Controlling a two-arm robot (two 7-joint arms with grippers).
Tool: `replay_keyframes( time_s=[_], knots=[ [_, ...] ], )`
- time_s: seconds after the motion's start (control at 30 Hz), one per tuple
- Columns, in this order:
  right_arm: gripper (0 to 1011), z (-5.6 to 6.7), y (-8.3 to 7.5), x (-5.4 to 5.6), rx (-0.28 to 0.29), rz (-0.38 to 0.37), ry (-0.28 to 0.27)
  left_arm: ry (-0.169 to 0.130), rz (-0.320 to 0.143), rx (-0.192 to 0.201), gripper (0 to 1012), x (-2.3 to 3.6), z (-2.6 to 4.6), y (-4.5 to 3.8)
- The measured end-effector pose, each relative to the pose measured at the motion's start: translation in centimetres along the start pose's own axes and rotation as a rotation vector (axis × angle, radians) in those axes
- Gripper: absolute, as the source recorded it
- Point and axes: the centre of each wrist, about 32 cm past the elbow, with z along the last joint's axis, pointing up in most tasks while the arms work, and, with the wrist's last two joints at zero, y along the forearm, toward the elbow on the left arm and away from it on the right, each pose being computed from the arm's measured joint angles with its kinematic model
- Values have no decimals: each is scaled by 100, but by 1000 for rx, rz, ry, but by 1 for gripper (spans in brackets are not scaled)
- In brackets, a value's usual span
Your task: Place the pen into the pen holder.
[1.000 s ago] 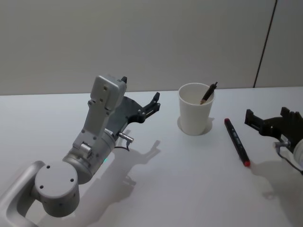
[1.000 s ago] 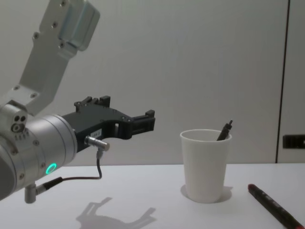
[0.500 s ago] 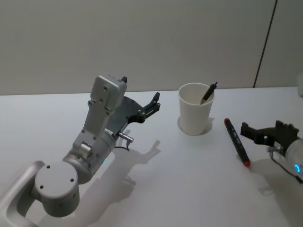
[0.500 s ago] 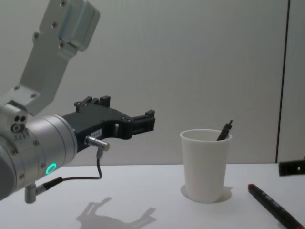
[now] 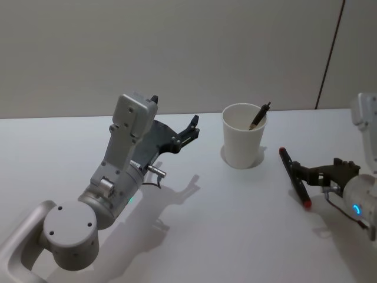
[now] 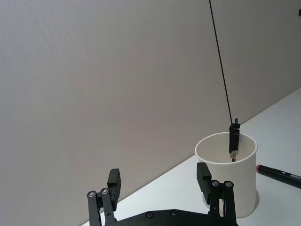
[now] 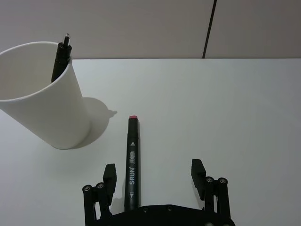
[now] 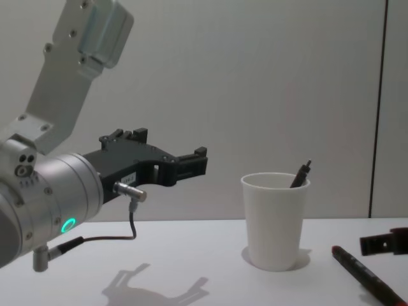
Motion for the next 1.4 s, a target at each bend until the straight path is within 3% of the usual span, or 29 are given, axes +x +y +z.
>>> replay_keyframes(
  time_s=[1.4],
  knots=[
    [1002,-105,414,-244,-31,-11,-69,0,0,0,1001,0,0,0]
  ],
)
